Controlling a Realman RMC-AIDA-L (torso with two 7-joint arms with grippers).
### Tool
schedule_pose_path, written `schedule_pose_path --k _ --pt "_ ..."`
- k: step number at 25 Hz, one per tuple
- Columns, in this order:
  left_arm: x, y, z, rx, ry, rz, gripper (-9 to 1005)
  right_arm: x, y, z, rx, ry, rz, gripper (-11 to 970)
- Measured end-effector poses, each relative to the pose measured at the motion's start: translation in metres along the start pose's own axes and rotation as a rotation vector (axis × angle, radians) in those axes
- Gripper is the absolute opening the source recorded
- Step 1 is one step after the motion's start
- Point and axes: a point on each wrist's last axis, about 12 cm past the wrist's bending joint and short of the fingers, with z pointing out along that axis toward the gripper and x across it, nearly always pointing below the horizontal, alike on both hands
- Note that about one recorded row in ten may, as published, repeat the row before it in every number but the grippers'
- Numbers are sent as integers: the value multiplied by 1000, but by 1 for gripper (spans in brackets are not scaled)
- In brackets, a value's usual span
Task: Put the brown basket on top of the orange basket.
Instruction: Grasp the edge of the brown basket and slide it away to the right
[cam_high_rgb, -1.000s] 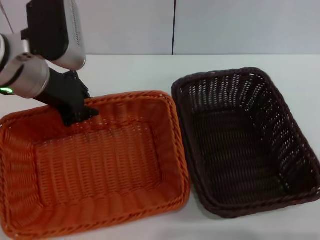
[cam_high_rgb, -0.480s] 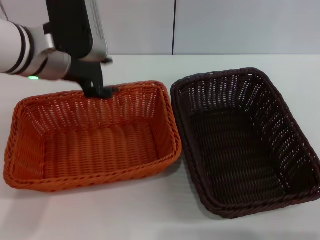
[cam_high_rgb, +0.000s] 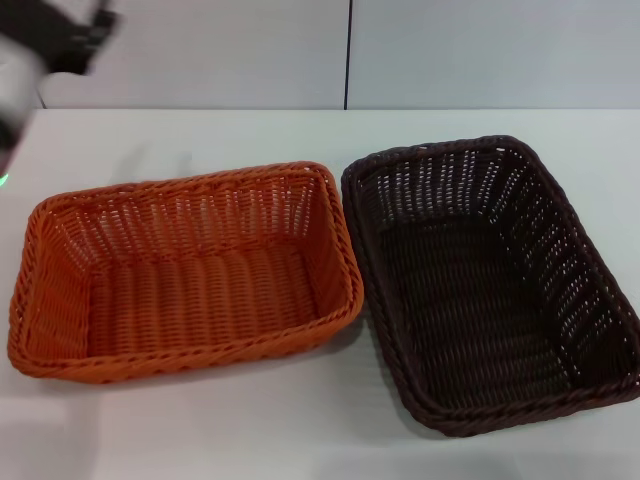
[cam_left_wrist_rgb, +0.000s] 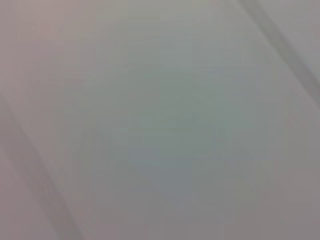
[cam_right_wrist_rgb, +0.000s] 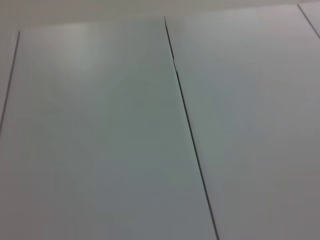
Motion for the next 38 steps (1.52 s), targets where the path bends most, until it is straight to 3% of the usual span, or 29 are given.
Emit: schedule_pose_path --k 3,4,5,10,12,13,15,18,21,26,32,38 --pt "20 12 -32 -181 -78 -120 762 -2 7 18 -17 -51 32 659" --pt "20 12 -32 -181 -78 -120 771 -2 10 25 -23 -67 46 659" --pt "52 16 -55 -252 -59 -216 779 -2 14 31 -35 -74 62 659" --pt "126 16 -103 -321 15 -359 788 5 42 68 -160 -10 157 659" --pt "135 16 -110 -323 29 -378 788 9 54 85 -236 68 206 659" --pt "155 18 -125 -333 94 -407 788 9 60 93 -278 108 225 659" --pt "167 21 -135 -351 145 -412 788 6 73 111 -368 188 251 658" --pt "171 22 -140 -359 167 -404 788 -8 98 136 -499 324 236 658" --pt "173 23 -144 -369 179 -399 788 -23 126 150 -572 456 139 658" --pt "175 24 -145 -373 188 -389 788 -46 168 156 -538 575 -101 658" --pt "175 23 -140 -365 189 -388 788 -55 183 184 -450 686 -328 658" --pt "176 22 -132 -347 188 -375 788 -66 197 190 -562 920 -390 658"
